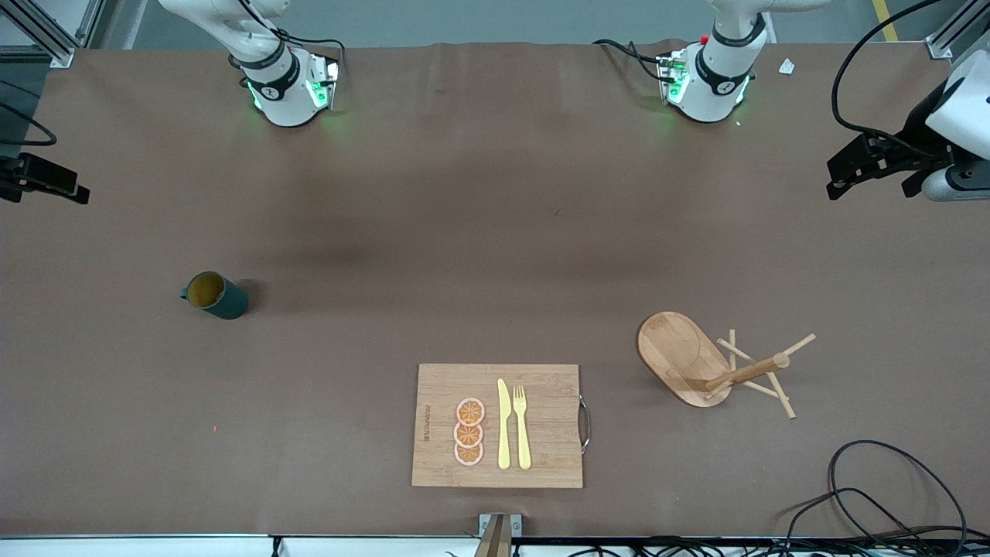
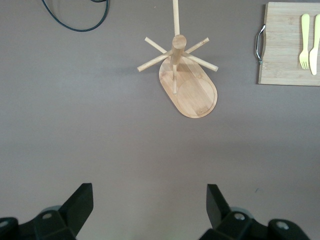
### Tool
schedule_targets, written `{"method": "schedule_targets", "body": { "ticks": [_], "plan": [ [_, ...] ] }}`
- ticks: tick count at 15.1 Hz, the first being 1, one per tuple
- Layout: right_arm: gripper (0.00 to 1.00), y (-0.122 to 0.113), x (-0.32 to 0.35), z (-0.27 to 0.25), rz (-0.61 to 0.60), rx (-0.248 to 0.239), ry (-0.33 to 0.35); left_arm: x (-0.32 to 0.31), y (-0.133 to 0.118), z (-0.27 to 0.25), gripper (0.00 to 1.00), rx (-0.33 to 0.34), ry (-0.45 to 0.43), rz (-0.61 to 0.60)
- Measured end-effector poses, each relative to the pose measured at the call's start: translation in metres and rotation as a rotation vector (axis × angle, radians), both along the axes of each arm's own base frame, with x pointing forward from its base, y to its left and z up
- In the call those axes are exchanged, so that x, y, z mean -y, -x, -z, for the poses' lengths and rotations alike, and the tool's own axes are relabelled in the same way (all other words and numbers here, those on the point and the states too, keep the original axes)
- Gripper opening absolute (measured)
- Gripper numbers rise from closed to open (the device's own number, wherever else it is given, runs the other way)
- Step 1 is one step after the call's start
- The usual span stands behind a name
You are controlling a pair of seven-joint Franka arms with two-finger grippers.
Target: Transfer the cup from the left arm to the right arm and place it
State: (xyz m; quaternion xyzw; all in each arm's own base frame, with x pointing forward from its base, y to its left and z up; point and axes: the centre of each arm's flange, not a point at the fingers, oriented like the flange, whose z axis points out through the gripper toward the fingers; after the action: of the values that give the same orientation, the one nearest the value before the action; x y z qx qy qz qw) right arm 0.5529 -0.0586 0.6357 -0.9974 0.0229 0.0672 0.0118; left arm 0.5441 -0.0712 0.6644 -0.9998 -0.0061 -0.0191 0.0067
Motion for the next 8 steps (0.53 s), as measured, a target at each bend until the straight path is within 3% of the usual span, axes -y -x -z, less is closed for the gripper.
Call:
{"method": "schedule_targets", "body": {
  "ticks": [8],
  "plan": [
    [1.0, 0.018, -0.006, -0.028, -0.013, 0.048, 0.025, -0.003, 0.004, -0.006, 1.0, 0.011, 0.001, -0.004]
  ]
}}
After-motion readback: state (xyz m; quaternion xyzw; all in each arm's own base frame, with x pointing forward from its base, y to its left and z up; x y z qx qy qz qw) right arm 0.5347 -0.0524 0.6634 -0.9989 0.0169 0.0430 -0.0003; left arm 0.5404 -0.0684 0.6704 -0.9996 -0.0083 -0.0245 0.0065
